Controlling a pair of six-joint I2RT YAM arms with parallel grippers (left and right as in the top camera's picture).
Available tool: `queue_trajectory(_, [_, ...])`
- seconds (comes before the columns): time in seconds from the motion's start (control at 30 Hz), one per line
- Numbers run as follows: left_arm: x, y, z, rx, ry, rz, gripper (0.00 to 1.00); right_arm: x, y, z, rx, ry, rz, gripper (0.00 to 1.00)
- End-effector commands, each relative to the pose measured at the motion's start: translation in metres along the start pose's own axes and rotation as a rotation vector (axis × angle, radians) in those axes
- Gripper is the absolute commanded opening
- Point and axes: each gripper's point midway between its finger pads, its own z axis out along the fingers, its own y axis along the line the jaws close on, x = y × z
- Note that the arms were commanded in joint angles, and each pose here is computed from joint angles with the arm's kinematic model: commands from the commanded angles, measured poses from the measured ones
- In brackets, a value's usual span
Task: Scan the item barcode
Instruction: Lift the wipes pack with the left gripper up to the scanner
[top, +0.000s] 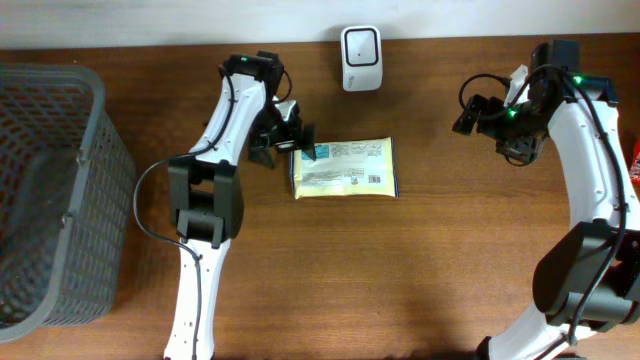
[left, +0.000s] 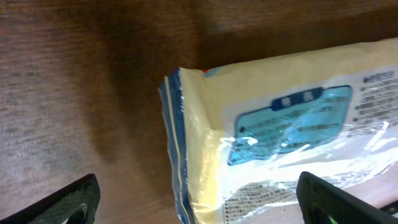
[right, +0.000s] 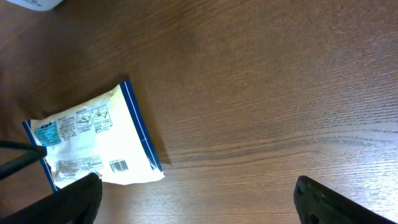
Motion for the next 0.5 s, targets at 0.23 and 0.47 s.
queue_trajectory(0.23, [0.006, -0.014, 0.076, 0.190, 0.151, 0.043, 0.46, -0.005, 0.001, -0.007, 0.007, -0.024, -0.009, 0.99])
queue_trajectory(0.47, [-0.003, 0.014, 0.047, 0.105, 0.117, -0.044, 0.00, -0.005, 0.001, -0.007, 0.007, -0.024, -0.009, 0.99])
